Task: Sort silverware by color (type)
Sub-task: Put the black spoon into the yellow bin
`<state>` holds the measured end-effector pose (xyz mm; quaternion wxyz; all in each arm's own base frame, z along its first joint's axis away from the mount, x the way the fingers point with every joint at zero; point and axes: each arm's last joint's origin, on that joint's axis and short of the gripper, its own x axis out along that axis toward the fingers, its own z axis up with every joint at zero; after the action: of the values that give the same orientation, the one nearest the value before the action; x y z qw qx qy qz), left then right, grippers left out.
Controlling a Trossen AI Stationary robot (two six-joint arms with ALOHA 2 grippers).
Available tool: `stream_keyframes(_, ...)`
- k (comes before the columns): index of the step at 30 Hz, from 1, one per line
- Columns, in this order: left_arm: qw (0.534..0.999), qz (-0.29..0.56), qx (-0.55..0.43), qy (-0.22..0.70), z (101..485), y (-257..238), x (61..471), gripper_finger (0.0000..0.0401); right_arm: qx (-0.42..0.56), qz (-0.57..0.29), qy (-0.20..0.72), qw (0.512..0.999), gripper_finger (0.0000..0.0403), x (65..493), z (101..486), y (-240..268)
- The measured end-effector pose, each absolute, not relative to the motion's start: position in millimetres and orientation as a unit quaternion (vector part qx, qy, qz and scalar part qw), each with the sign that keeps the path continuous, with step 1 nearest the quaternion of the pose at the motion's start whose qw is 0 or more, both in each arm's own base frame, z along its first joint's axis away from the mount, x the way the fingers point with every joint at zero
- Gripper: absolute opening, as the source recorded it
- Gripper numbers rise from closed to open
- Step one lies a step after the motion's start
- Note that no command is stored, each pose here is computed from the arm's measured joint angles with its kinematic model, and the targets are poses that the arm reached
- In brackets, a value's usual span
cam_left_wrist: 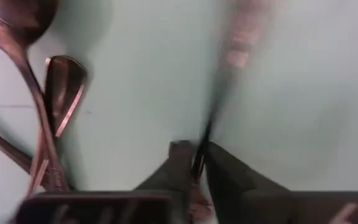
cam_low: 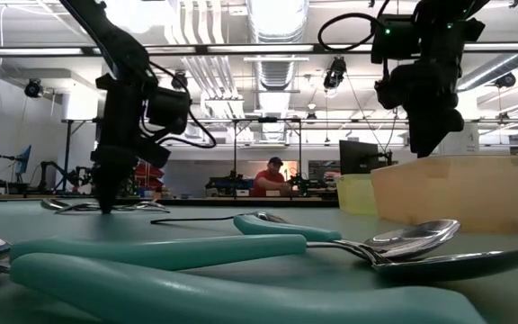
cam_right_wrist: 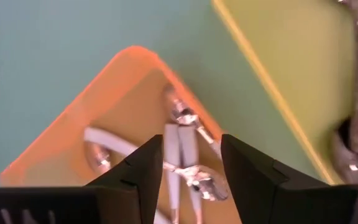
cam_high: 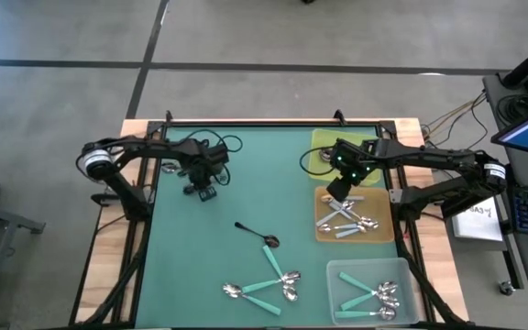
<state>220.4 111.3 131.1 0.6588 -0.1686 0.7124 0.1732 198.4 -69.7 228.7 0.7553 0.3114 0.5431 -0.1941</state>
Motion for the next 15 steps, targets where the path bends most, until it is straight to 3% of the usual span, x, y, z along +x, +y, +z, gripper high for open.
stream_keyframes(9,0.7,0.187,-0.226,0.651,158,120,245,0.0003,0.332,-0.21,0.537,0.746,0.015,198,229,-70)
stream_keyframes(15,0.774,0.162,-0.265,0.551,198,131,276,0.0002,0.369,-0.2,0.511,0.751,0.0144,204,231,-70)
